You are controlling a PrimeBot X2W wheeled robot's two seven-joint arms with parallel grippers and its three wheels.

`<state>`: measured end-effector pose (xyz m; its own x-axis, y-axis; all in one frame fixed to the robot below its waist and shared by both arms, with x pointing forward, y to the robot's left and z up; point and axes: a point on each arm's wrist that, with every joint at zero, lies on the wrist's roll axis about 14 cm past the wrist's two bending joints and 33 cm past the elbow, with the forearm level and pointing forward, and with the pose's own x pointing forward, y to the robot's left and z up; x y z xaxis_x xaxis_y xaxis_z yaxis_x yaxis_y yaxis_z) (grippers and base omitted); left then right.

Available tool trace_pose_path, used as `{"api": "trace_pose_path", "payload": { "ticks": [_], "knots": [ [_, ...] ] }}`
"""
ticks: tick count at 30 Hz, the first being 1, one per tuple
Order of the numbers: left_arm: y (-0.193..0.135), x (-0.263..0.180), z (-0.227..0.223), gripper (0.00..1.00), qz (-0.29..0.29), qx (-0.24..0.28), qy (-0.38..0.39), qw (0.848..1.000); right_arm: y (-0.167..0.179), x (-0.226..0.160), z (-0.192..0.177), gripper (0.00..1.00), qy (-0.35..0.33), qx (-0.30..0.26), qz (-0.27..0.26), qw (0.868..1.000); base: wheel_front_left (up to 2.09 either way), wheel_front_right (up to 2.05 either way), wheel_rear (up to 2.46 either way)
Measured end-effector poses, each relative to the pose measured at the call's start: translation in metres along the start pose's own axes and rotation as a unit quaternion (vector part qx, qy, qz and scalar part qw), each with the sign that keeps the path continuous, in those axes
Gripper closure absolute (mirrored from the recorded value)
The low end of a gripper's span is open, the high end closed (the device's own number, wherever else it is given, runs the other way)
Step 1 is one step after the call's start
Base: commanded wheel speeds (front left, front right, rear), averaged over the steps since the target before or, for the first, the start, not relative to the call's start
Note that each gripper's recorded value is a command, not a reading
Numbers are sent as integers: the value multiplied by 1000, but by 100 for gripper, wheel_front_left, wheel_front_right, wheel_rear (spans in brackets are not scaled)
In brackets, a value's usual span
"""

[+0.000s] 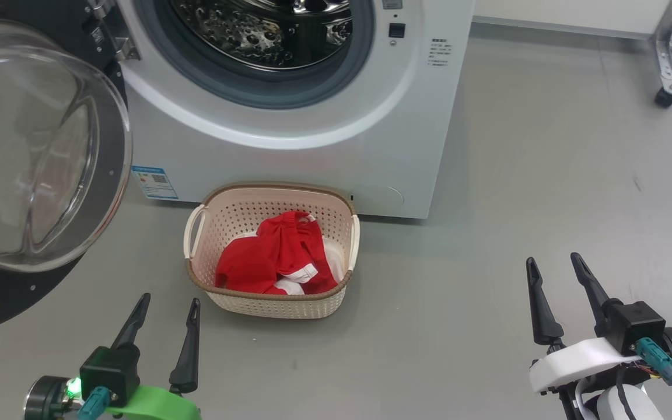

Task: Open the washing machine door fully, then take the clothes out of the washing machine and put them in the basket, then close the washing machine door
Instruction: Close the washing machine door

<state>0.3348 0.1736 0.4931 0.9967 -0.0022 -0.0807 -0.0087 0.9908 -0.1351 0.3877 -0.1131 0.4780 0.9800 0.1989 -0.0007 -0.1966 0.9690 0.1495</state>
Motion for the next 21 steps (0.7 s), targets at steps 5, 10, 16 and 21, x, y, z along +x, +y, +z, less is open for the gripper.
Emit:
{"api": "trace_pose_path", "payload": {
  "ticks": [5,10,16,21],
  "knots": [
    [21,-10,4,0,39,-1,-9,999,21,12,-2,0,2,2,36,999,0,0,0],
    [41,-24,4,0,76,-3,-13,997,43,21,-7,0,8,2,70,998,0,0,0],
    [62,-42,4,0,118,-6,-16,993,72,31,-13,0,16,4,112,994,0,0,0],
    [79,-59,6,0,154,-7,-22,988,98,35,-18,0,23,6,152,988,0,0,0]
  ]
}}
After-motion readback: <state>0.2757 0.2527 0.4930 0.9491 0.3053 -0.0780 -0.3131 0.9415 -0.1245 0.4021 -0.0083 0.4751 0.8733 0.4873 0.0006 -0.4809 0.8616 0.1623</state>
